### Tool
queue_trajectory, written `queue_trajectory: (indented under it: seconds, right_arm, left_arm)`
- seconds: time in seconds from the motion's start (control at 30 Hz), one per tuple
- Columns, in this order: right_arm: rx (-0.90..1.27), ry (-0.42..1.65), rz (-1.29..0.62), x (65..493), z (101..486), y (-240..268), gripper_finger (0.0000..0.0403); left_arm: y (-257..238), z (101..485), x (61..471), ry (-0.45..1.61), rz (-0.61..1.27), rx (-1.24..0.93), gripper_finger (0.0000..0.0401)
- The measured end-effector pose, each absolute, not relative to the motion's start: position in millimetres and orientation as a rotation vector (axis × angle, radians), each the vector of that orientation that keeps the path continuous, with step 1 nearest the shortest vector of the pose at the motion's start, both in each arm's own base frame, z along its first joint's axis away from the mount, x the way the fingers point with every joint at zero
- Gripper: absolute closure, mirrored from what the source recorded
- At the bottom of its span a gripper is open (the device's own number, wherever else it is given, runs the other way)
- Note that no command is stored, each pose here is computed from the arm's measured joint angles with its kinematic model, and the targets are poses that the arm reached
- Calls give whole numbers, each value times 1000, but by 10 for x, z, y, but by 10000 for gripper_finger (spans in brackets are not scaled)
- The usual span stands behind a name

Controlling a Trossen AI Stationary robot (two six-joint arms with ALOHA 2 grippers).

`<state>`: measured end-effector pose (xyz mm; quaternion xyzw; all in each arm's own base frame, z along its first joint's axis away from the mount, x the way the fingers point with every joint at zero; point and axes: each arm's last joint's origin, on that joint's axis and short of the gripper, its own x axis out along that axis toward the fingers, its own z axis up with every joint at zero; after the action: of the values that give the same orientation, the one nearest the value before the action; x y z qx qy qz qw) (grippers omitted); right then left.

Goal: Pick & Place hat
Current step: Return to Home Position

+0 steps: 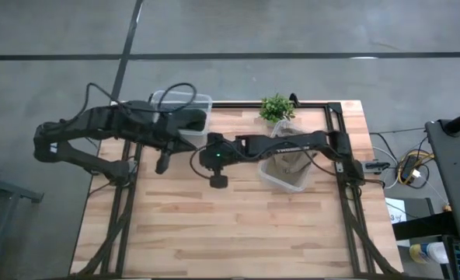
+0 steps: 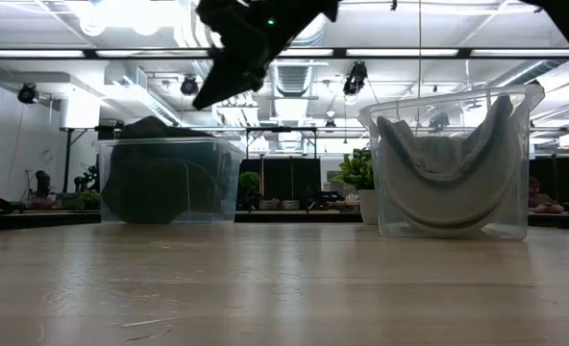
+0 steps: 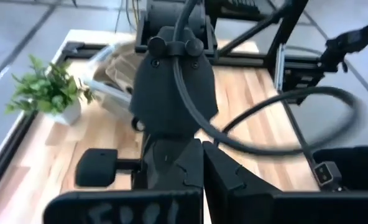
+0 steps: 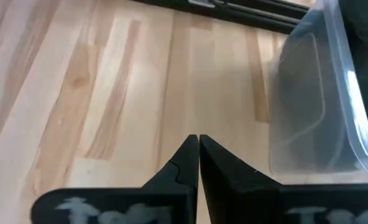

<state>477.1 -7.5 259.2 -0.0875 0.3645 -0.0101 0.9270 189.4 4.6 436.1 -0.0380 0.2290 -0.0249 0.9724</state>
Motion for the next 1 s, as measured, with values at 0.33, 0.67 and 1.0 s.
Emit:
queue_trajectory:
  seconds: [0.33, 0.67, 1.0]
  right_arm:
    - [-158, 576, -35, 4109, 2868, -60, 395]
    - [-65, 283, 49, 3092, 3118, -8, 395]
    - [21, 126, 42, 2162, 3087, 1, 394]
  left_arm:
    - [30, 4416, 1376, 251, 25, -50, 401]
    - [26, 4115, 1094, 100, 28, -45, 401]
    - [29, 3599, 1025, 47, 45, -86, 401]
